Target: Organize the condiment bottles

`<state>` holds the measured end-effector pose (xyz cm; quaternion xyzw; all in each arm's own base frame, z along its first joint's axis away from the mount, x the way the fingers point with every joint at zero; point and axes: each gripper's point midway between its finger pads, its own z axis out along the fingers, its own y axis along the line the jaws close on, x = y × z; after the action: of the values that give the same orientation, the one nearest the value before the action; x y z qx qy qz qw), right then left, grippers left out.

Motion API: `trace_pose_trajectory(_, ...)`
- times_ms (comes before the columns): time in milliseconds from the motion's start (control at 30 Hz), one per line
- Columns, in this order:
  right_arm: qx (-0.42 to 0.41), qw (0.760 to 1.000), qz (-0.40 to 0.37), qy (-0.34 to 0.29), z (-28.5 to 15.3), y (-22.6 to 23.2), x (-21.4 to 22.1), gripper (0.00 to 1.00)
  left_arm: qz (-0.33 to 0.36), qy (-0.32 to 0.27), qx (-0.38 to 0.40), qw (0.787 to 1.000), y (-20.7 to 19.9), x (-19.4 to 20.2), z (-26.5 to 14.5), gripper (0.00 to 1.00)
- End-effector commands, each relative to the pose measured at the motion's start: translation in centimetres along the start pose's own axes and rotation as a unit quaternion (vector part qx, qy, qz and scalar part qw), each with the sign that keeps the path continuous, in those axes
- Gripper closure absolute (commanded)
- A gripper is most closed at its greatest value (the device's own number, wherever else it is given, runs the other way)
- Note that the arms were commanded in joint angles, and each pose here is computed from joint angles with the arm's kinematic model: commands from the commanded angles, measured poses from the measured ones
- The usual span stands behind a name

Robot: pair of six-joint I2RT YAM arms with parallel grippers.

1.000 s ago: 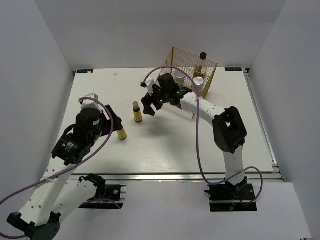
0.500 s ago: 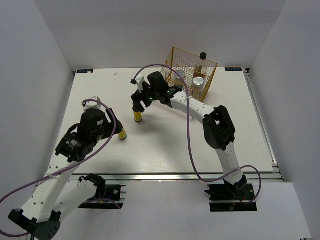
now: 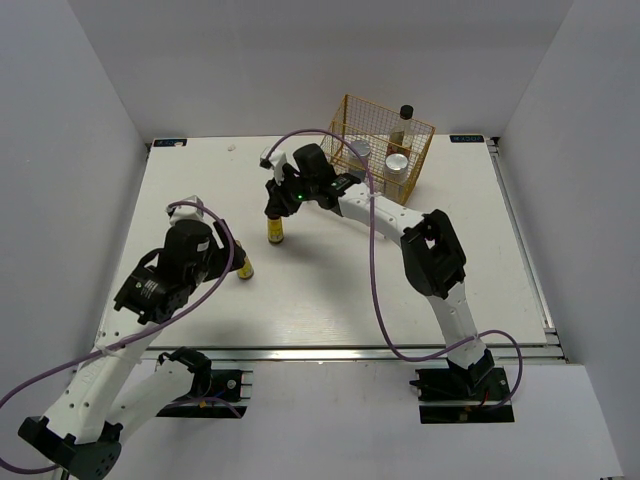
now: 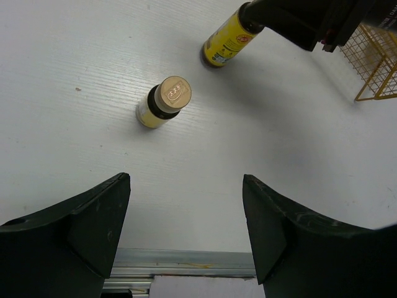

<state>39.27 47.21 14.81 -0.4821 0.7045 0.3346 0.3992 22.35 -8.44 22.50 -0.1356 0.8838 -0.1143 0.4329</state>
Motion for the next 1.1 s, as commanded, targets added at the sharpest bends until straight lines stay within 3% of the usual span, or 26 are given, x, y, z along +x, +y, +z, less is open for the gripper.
trace_pose_trajectory(0,-0.01,0.998,-0.031,-0.047,-0.7,0.3,-3.8,0.85,-0.002,-0.007,-0.004,1.0,0.2,0.1,0.2,0.17)
trace_pose_trajectory(100,-0.012,0.997,-0.039,-0.064,-2.9,0.3,-5.9,1.0,0.0,-0.01,-0.004,1.0,0.2,0.0,0.4,0.17)
trace_pose_trajectory(333,-0.001,0.99,-0.02,-0.136,-15.0,-0.4,-13.3,1.0,0.004,-0.022,0.004,1.0,0.0,0.0,1.2,0.17)
trace_pose_trajectory(567,0.081,0.986,0.037,-0.143,-24.8,-4.9,-11.1,1.0,0.023,-0.021,0.012,0.999,-0.4,0.3,2.4,0.17)
trace_pose_trajectory(767,0.15,0.979,0.046,-0.127,-28.2,-8.2,-8.5,1.0,0.036,-0.018,0.016,0.999,-0.7,0.4,3.2,0.16)
trace_pose_trajectory(1067,0.19,0.975,0.046,-0.103,-28.0,-11.8,-5.9,1.0,0.041,-0.02,0.018,0.999,-0.8,0.5,3.6,0.16)
